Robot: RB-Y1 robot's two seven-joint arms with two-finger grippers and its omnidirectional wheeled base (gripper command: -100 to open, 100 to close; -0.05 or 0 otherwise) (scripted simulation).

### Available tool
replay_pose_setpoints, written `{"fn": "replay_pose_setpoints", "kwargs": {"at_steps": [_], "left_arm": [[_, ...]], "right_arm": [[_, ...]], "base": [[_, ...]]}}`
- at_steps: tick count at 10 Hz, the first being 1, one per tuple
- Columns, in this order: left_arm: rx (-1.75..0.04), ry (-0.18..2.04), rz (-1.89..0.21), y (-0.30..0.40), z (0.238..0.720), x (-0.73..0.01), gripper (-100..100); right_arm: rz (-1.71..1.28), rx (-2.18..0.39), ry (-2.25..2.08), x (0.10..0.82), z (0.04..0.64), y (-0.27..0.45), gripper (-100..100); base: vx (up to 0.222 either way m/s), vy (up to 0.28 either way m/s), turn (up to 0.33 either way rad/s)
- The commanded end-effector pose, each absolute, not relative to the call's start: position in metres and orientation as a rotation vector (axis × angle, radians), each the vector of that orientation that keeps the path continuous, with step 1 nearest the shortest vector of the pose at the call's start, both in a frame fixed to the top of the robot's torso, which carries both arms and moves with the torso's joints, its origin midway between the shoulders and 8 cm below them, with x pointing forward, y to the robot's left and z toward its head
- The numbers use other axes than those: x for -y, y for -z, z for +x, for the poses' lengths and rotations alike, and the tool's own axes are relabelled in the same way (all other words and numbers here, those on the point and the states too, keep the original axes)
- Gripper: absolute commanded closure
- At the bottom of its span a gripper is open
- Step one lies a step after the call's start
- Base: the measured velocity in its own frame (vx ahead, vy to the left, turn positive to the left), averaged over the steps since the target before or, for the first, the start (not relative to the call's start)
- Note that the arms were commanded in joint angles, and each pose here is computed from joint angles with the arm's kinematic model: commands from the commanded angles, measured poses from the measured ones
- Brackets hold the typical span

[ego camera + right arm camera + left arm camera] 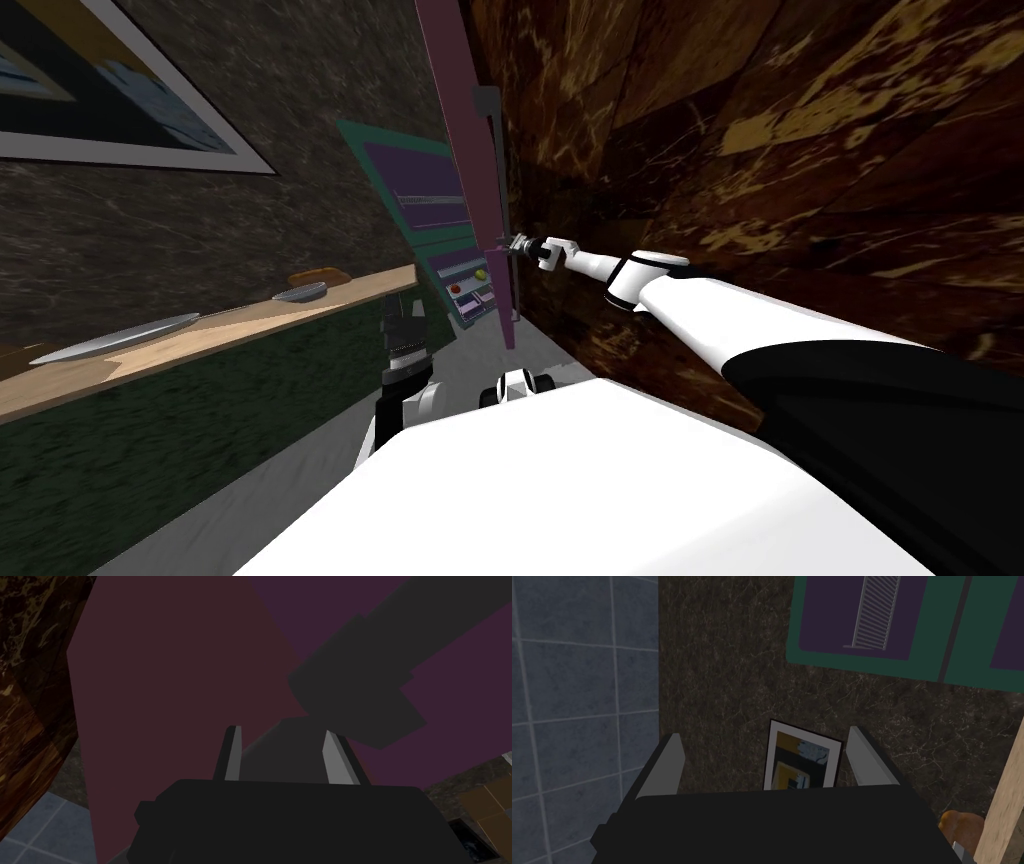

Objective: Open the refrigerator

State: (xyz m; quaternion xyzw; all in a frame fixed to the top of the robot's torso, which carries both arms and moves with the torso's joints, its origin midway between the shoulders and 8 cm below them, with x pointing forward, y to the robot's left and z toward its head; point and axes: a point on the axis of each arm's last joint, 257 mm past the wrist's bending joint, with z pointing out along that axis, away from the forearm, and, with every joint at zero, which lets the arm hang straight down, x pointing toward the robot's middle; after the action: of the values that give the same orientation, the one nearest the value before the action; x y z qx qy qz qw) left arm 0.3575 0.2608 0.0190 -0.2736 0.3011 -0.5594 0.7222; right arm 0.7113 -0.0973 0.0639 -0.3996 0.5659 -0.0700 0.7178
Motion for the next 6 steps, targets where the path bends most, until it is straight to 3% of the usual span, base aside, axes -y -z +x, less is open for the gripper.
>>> {"fn": "replay_pose_setpoints", "kwargs": {"at_steps": [1, 6], "left_arm": [[-0.665, 1.235, -0.604, -0.019, 0.358, -0.261, 0], [-0.665, 1.235, -0.604, -0.019, 0.358, -0.261, 0]], "right_arm": [[-0.898, -1.214, 0.126, 0.086, 0.706, -0.079, 100], [-0.951, -1.162, 0.046, 0.055, 0.686, -0.084, 100]], "base": [[0.073, -0.262, 0.021], [0.064, -0.249, 0.027]]}}
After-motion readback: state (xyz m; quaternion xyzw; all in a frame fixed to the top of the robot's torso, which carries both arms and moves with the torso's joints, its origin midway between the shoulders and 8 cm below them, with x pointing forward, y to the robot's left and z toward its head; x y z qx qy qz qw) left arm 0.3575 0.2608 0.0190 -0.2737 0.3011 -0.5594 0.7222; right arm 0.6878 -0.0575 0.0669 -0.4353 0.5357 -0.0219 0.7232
